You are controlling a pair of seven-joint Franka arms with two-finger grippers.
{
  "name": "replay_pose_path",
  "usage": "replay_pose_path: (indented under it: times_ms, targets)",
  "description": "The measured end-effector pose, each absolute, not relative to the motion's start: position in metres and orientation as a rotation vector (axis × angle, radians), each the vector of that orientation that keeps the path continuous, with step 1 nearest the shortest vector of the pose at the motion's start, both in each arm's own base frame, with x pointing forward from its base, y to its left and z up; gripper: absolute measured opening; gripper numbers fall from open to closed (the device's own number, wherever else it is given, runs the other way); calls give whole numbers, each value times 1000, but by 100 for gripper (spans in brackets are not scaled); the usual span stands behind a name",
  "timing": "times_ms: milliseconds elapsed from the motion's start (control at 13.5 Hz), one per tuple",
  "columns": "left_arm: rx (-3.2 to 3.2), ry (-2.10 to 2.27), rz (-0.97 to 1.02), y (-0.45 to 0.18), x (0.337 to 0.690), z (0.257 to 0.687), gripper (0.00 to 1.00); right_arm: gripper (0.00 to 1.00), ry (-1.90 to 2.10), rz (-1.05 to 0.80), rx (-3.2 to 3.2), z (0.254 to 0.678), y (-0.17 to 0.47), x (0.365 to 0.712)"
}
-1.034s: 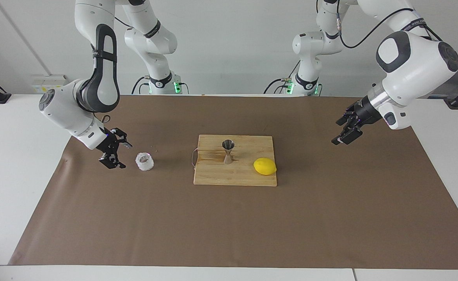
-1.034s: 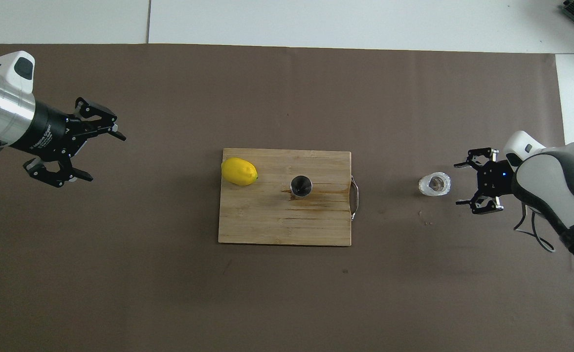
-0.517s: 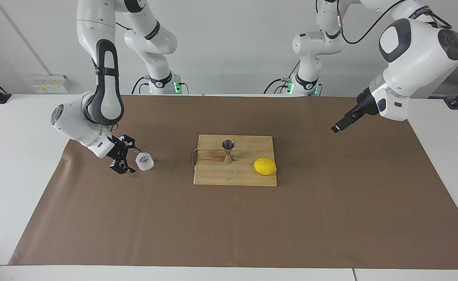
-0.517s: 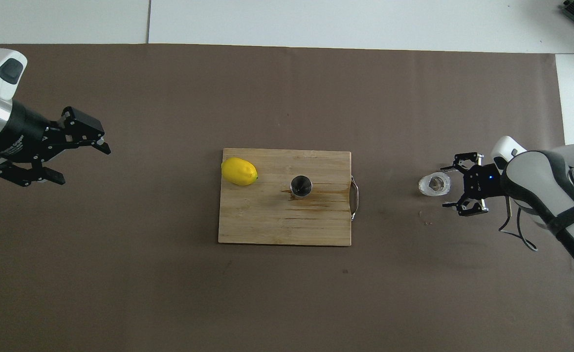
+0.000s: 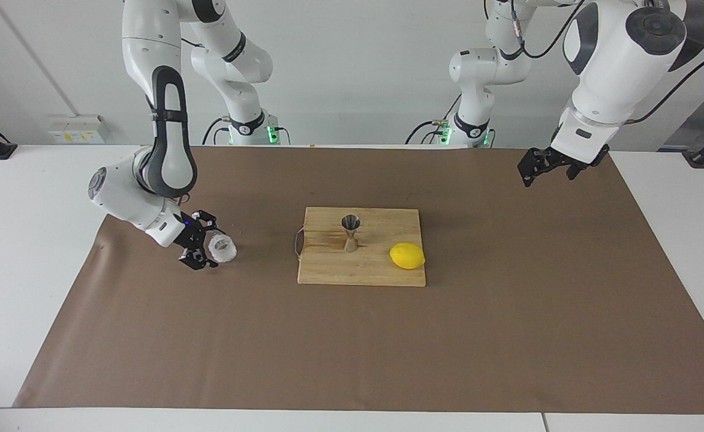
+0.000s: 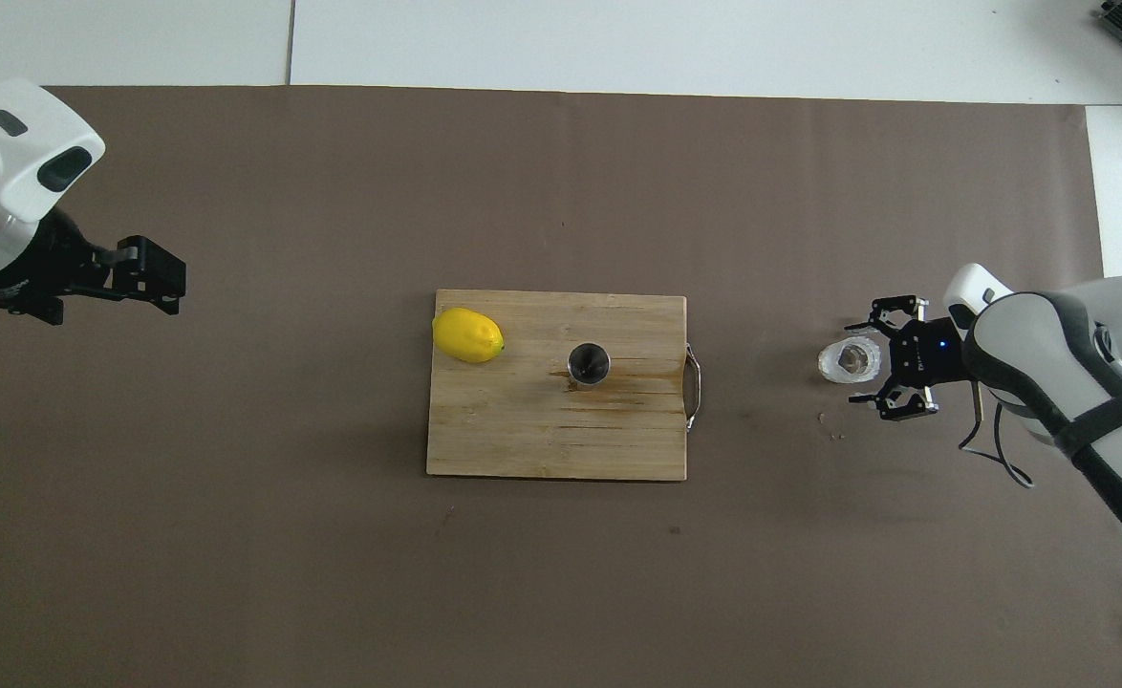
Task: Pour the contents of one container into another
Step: 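Grasp the white cup with the right gripper while the left gripper withdraws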
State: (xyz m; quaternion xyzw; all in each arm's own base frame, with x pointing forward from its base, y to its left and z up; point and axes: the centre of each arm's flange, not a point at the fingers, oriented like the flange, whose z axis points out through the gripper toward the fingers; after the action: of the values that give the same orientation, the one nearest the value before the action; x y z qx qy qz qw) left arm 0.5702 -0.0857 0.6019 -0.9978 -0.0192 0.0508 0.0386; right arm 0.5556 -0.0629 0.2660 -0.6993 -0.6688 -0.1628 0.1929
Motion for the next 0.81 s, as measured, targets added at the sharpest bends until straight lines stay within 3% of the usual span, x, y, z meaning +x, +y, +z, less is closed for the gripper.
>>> replay_pose_path:
  times_ms: [812]
  targets:
    - [-3137, 2, 159, -32, 578, 602, 100, 97, -1871, -455, -1951, 263, -55, 554]
